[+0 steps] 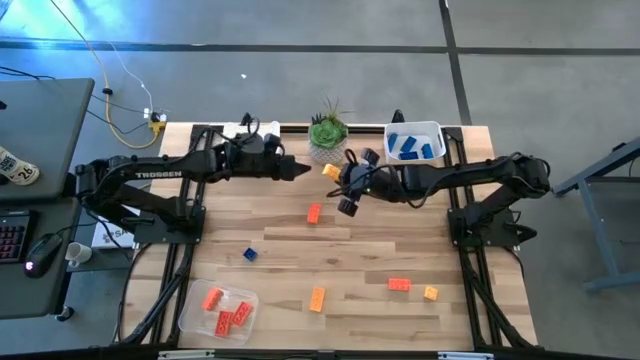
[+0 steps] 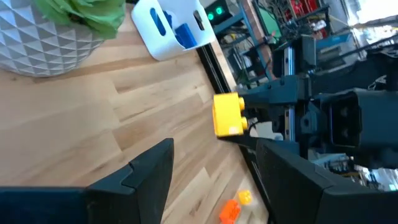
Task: Sort & place blocks by color
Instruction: Put the yellow game piece into the left white bin
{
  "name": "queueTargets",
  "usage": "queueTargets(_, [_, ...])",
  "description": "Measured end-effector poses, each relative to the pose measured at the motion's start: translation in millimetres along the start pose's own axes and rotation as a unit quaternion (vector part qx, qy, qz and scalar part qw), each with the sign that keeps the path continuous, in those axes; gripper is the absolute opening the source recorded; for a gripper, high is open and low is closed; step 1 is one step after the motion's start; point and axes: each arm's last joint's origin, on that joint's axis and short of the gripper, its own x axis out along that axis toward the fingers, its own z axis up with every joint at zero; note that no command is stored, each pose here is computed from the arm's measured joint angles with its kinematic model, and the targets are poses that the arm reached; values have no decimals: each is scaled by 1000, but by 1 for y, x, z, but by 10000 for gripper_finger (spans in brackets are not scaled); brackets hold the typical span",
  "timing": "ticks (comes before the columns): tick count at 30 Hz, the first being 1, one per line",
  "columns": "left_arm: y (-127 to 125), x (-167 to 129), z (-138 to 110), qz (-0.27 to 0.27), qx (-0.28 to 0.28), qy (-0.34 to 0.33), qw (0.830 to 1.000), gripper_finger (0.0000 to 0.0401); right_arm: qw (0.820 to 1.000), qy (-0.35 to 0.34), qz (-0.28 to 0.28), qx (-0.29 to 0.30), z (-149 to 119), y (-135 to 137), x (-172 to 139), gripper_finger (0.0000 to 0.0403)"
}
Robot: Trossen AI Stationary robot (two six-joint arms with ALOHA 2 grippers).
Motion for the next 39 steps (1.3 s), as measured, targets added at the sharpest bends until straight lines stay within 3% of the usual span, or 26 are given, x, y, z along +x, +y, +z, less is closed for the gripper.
queueTargets(10, [-5, 11, -20, 22, -21, -7, 1000, 216, 1000, 0, 9, -25, 1, -5, 3, 113])
queueTargets(17, [-8, 30, -26, -7, -36, -16, 999, 216, 999, 7, 5, -37, -2, 1, 18, 113])
queueTargets(23, [4, 47, -34, 27, -48, -2, 998, 216, 999, 9, 5, -35, -4, 3, 21, 113])
queueTargets(39, [12, 70, -27, 2, -57, -29, 998, 213, 999, 4, 15, -40, -3, 4, 21, 113])
